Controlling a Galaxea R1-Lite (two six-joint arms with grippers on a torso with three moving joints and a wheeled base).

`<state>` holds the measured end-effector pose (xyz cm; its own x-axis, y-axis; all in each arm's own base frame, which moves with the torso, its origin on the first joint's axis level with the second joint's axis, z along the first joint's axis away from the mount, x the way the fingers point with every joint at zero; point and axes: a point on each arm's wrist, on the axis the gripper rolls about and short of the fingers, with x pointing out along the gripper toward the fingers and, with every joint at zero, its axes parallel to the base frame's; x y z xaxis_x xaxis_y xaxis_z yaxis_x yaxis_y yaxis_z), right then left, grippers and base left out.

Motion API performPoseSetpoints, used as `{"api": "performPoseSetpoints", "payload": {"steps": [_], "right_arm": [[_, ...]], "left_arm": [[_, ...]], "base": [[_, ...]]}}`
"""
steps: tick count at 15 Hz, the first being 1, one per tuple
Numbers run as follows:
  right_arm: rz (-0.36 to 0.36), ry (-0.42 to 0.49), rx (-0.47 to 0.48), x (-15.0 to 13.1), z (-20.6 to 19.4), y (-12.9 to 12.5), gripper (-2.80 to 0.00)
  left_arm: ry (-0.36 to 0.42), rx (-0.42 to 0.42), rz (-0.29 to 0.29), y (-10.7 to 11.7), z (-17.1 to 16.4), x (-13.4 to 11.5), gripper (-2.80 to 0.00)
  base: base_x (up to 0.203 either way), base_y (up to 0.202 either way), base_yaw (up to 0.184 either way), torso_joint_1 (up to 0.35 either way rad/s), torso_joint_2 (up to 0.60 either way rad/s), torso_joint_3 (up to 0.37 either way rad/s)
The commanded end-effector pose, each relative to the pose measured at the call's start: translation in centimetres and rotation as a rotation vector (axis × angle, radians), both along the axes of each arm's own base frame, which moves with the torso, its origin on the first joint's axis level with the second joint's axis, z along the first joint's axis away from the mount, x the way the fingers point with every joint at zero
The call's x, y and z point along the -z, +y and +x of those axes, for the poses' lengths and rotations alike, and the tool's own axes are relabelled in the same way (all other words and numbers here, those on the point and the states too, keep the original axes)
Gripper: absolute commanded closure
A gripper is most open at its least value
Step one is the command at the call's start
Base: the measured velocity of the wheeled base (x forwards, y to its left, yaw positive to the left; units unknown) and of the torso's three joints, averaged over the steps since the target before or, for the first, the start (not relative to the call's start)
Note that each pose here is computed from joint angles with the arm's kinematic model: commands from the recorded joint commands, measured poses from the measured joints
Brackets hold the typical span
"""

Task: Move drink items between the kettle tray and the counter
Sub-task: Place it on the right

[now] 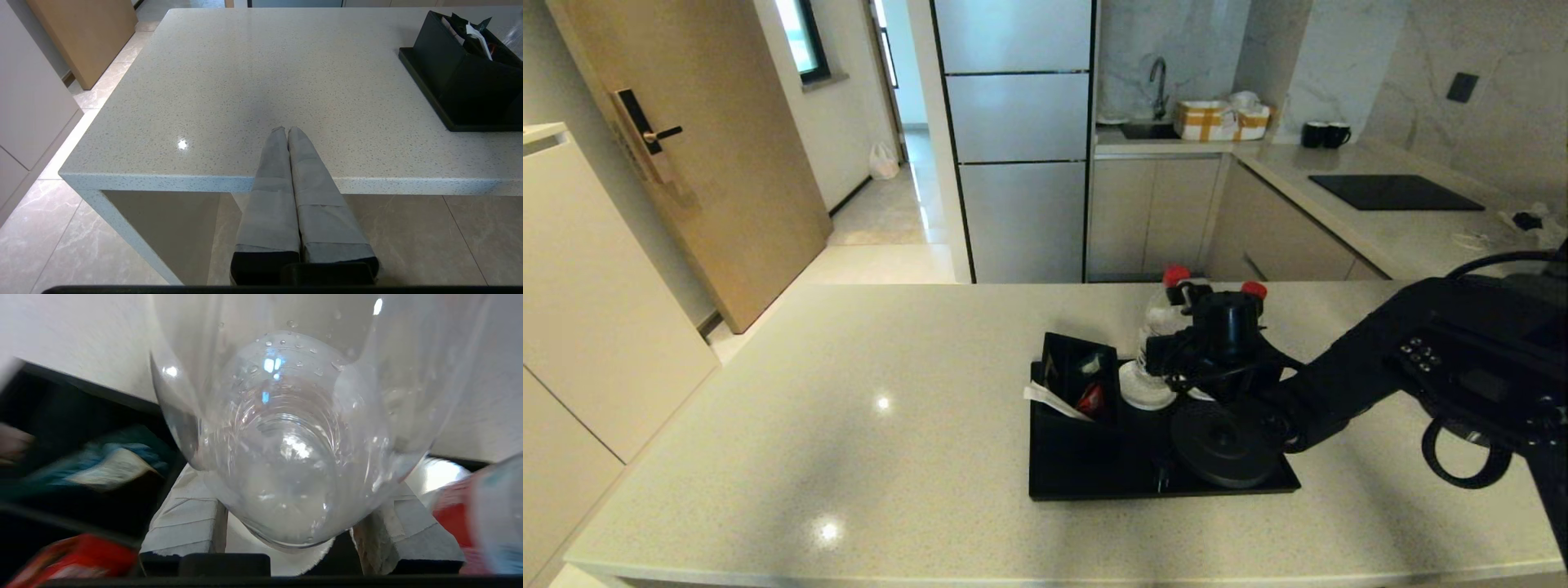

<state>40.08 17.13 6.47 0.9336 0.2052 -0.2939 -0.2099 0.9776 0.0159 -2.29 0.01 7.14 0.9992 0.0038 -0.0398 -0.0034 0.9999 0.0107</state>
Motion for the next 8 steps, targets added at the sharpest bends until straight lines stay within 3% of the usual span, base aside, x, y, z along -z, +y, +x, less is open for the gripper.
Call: {"api": "performPoseSetpoints", "payload": {"steps": [1, 8], "right_arm": [[0.027, -0.061, -0.004, -4.2, -1.3, -0.4, 0.00], [0.043, -0.088, -0.092, -13.1, -9.4, -0.2, 0.00]], "left_arm": [[0.000, -0.001, 0.000, 0.0, 0.0, 0.0, 0.00], [0.000, -0.001, 0.000, 0.0, 0.0, 0.0, 0.00]], "base": [[0.000, 0.000, 0.000, 0.000, 0.00, 0.000], [0.000, 0.000, 0.000, 0.000, 0.00, 0.000]]}}
